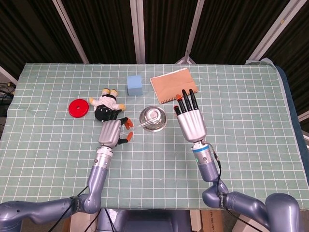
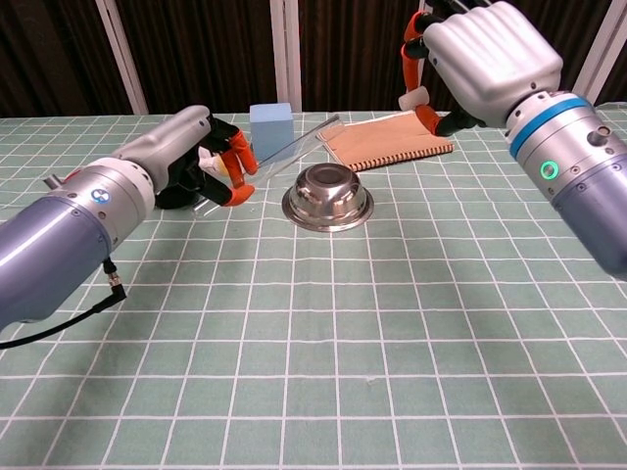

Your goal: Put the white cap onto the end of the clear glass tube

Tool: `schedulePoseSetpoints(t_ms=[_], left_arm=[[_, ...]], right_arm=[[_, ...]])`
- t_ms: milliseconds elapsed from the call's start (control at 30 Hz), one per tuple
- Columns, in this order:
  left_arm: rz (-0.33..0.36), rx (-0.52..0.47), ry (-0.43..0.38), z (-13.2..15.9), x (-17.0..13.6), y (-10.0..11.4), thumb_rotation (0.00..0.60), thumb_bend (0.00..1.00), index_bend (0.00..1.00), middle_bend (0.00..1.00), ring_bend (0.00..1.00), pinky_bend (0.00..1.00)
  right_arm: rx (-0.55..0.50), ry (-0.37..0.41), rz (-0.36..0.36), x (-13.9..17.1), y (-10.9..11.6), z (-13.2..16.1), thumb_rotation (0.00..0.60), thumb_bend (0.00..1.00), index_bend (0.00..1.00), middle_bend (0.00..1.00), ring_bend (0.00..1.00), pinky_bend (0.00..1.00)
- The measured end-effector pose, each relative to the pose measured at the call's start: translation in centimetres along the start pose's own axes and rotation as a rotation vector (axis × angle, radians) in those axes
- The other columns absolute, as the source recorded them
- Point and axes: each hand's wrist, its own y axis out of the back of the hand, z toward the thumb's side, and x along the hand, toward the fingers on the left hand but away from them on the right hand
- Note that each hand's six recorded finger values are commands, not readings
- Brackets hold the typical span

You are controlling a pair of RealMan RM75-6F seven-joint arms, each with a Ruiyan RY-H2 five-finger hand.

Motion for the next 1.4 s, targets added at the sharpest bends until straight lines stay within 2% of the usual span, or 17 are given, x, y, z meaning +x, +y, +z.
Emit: schedulePoseSetpoints(t_ms=[300, 1033, 1400], left_arm=[[-0.009, 0.003, 0.009, 0.8, 0.2, -0.2, 0.6, 0.74, 0.54, 0.56, 0.1, 0.0], [-0.014, 0.0, 0.021, 0.5, 0.3, 0.0, 0.6, 0.74, 0.54, 0.56, 0.1, 0.0], [-0.009, -0.009, 0.034, -0.2, 0.3, 0.6, 0.6, 0.74, 0.54, 0.56, 0.1, 0.0]], right_arm=[[0.01, 0.009, -0.004, -0.2, -0.1, 0.4, 0.6, 0.46, 0.56, 0.23, 0.05, 0.0], [0.014, 0.062, -0.01, -0.8, -0.3, 4.0, 0.6, 0.46, 0.56, 0.23, 0.05, 0.0], [0.021, 0.062, 0.005, -0.9, -1.1, 4.8, 0.6, 0.46, 0.56, 0.23, 0.05, 0.0]])
